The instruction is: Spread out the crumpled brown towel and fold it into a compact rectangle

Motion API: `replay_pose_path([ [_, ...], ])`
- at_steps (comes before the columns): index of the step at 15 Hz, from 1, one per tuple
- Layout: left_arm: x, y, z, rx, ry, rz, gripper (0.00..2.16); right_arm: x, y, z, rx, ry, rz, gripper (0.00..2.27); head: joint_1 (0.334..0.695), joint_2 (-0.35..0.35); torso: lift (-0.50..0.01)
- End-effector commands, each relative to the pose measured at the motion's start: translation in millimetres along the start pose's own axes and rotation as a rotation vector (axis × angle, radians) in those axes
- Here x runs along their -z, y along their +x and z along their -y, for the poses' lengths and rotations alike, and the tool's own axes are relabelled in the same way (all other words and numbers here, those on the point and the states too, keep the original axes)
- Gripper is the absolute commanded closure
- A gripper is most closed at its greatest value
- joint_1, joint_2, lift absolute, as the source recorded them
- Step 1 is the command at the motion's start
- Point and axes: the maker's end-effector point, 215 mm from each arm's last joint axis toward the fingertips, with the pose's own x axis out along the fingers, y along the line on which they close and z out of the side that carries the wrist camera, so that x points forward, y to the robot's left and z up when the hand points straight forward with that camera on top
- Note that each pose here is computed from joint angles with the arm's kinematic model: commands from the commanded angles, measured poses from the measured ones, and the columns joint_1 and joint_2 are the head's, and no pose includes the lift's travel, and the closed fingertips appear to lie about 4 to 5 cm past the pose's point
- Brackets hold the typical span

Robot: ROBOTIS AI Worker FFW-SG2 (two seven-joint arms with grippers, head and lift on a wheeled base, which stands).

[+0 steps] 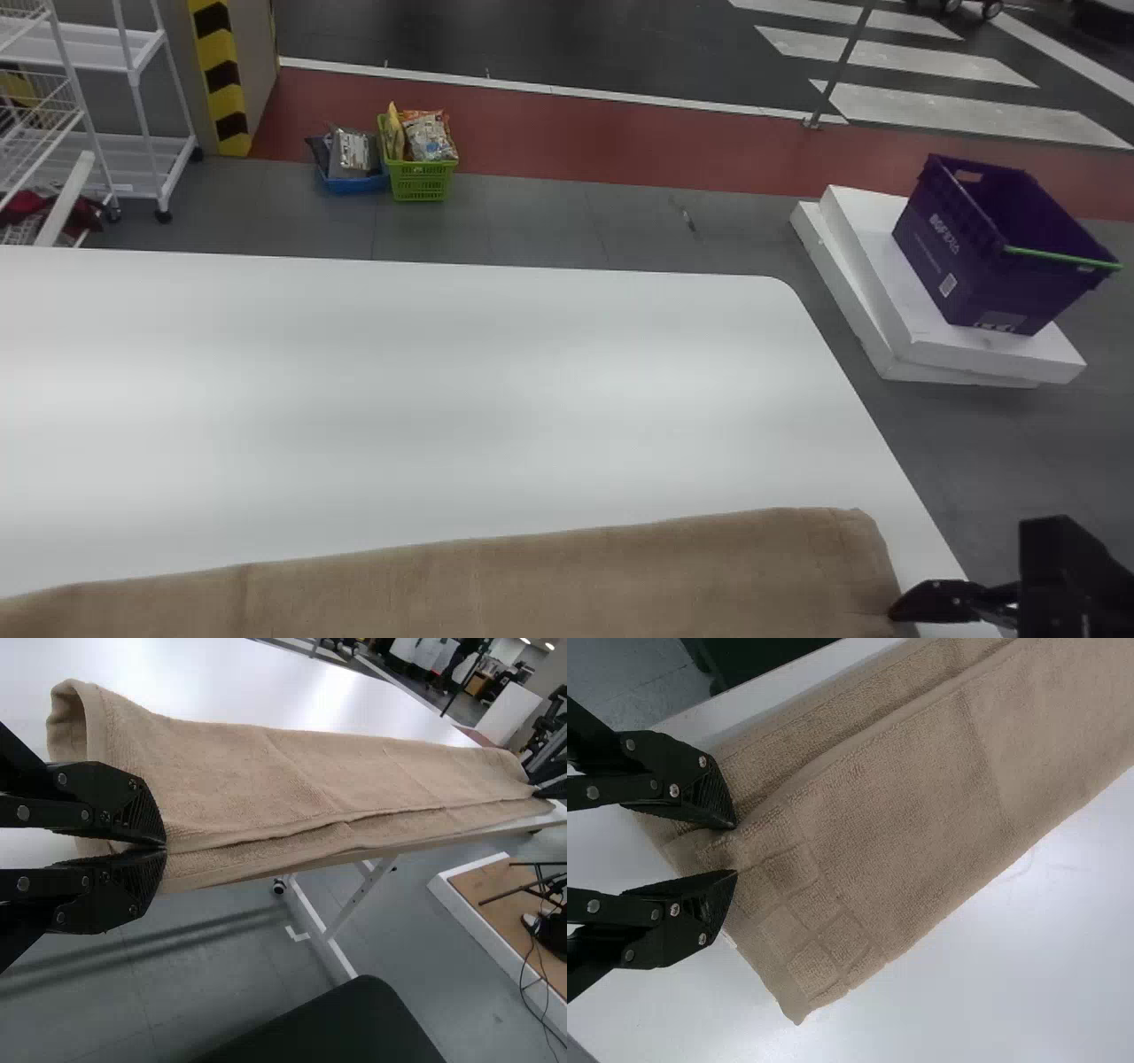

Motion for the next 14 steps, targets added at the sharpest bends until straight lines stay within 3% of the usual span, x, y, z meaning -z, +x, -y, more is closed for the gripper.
replay_pose_path([
  [1,0,0,0,0.0,0.0,0.0,0.99,-1,0,0,-0.003,-0.006,0.004,0.83,0.695,-0.245,-0.127],
  [6,1,2,0,-0.002,-0.005,0.003,0.99,5,1,-6,-0.017,-0.009,-0.012,0.83,0.695,-0.246,-0.127],
  [7,1,2,0,-0.001,-0.005,0.004,0.99,7,3,-8,-0.023,-0.008,-0.017,1.03,0.695,-0.248,-0.127],
  [8,0,3,0,-0.001,-0.004,0.007,0.99,8,4,-7,-0.023,-0.005,-0.016,1.06,0.695,-0.25,-0.127],
  [14,0,4,-2,-0.004,-0.001,0.008,0.99,-3,-5,2,-0.003,0.023,0.047,1.06,0.695,-0.252,-0.127],
])
